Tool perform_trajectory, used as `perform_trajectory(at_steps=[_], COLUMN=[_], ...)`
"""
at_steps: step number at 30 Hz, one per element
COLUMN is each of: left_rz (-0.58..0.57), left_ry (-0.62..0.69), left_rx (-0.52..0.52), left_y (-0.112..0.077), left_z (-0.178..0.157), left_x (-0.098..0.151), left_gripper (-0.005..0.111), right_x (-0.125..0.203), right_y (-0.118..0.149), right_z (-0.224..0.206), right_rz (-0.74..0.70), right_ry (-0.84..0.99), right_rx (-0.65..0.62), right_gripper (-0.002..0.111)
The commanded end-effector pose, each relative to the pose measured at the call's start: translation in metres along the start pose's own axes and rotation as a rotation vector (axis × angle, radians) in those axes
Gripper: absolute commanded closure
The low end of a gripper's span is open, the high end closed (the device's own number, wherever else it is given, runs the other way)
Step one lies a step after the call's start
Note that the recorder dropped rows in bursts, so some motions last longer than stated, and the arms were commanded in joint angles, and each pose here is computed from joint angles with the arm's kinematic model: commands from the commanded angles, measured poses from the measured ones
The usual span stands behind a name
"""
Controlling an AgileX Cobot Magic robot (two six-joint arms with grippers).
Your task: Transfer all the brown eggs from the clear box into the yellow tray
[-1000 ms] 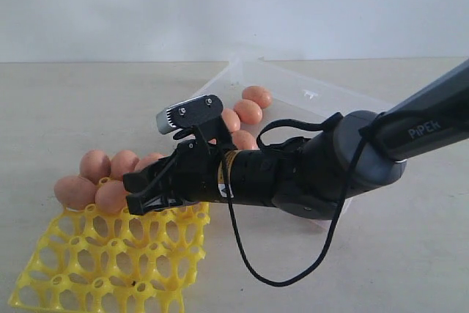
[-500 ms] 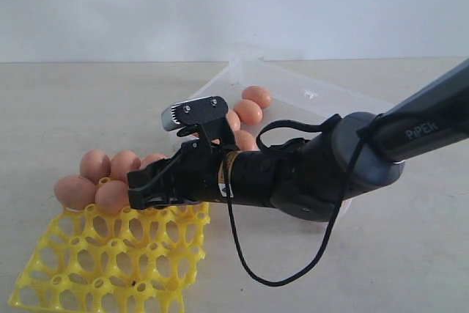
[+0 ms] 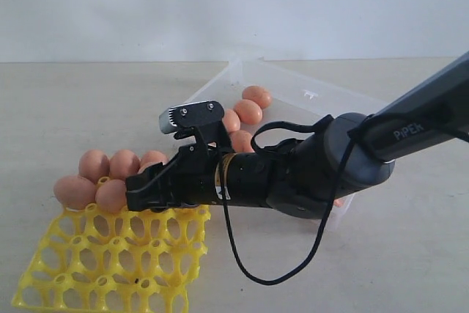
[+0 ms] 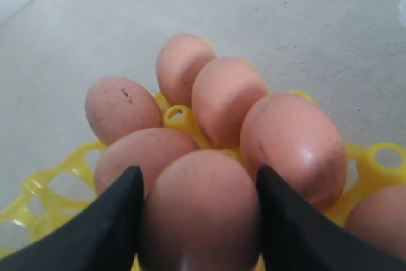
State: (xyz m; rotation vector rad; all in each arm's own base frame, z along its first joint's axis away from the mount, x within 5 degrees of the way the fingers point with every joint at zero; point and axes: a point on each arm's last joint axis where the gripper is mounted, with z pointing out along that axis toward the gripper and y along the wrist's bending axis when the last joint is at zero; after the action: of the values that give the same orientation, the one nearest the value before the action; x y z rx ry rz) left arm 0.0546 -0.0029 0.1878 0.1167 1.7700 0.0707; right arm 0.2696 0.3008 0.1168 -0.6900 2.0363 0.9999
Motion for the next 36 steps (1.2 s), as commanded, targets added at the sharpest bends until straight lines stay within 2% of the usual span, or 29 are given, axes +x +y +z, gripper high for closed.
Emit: perform_trajectory(at_steps=[1, 3, 5, 22, 36], left_rz=[0.007, 0.007, 0.007, 0.007, 0.007], left_ry=[-0.007, -0.007, -0.007, -0.007, -0.007], left_rx=[0.003, 0.003, 0.003, 0.003, 0.003], left_y=[-0.0002, -0.0002, -0.0002, -0.0002, -0.0002], left_z=[0.0001, 0.0001, 0.0001, 0.0001, 0.0001], left_x=[0.0002, 0.0002, 0.0002, 0.0002, 0.0002], left_gripper=[0.111, 0.111, 0.111, 0.111, 0.111], right_x=[-0.0005, -0.0004, -0.0004, -0.0056, -0.0072], right_y=[0.0024, 0.0026, 0.0026, 0.0075, 0.0093], right_z=[0.0001, 0.0001, 0.0001, -0.0008, -0.0010], right_rz=[-0.043, -0.046, -0.046, -0.071, -0.247], right_ry=[0.012, 0.014, 0.014, -0.035, -0.061], right_rx=[-0.023, -0.024, -0.024, -0.071, -0.085], right_gripper=[0.084, 0.072, 0.064, 0.064, 0.064])
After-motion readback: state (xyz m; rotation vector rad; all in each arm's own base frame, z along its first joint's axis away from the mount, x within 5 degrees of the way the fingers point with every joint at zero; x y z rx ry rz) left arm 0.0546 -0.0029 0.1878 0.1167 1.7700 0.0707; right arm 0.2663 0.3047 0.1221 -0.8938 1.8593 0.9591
